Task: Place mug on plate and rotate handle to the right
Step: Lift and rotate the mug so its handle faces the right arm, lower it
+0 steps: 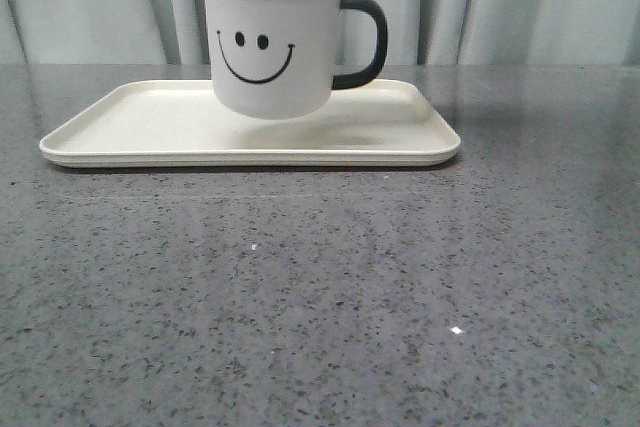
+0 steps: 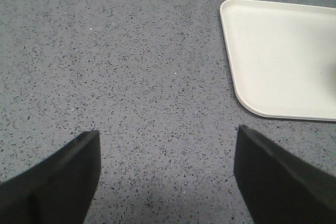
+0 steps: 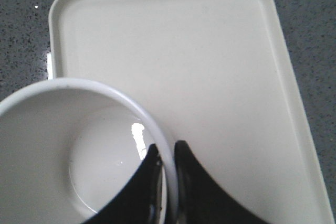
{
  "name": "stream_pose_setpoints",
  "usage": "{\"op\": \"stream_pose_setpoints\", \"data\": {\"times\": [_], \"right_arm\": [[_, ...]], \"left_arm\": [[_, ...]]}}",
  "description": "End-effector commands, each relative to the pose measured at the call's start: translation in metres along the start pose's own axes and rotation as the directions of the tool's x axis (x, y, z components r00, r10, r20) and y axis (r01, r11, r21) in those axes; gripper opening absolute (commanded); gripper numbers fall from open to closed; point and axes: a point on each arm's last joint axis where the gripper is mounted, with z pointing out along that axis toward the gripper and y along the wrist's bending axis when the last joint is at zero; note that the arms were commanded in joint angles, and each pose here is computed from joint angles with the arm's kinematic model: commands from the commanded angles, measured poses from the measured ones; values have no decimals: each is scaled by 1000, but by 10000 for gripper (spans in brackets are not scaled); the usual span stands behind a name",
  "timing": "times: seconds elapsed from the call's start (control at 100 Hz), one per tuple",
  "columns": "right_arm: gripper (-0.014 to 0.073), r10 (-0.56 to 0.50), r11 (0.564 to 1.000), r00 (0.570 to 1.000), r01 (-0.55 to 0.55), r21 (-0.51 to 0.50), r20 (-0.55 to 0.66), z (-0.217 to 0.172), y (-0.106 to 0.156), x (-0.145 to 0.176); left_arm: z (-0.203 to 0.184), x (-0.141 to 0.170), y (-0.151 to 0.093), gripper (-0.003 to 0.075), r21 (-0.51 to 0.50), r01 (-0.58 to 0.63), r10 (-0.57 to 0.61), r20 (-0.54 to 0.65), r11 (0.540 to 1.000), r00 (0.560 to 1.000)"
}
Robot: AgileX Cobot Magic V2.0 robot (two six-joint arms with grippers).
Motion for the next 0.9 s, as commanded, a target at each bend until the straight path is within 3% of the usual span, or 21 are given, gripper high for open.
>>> {"op": "stream_pose_setpoints", "data": {"times": [0.0,0.46,0.89], "right_arm": [[-61,-33,999,999,34,-23,43,-27,10,-11],[-61,-104,994,993,106,-40,60,-22,9,-11],[-61,-90,994,995,93,-60,53,-3,3,-5]], "left_arm": [[-5,-13,-4,512,34,5,-8,90,999,996],[-5,-13,-4,512,34,5,-8,90,999,996],[-5,-13,-4,512,34,5,-8,90,999,996]]}}
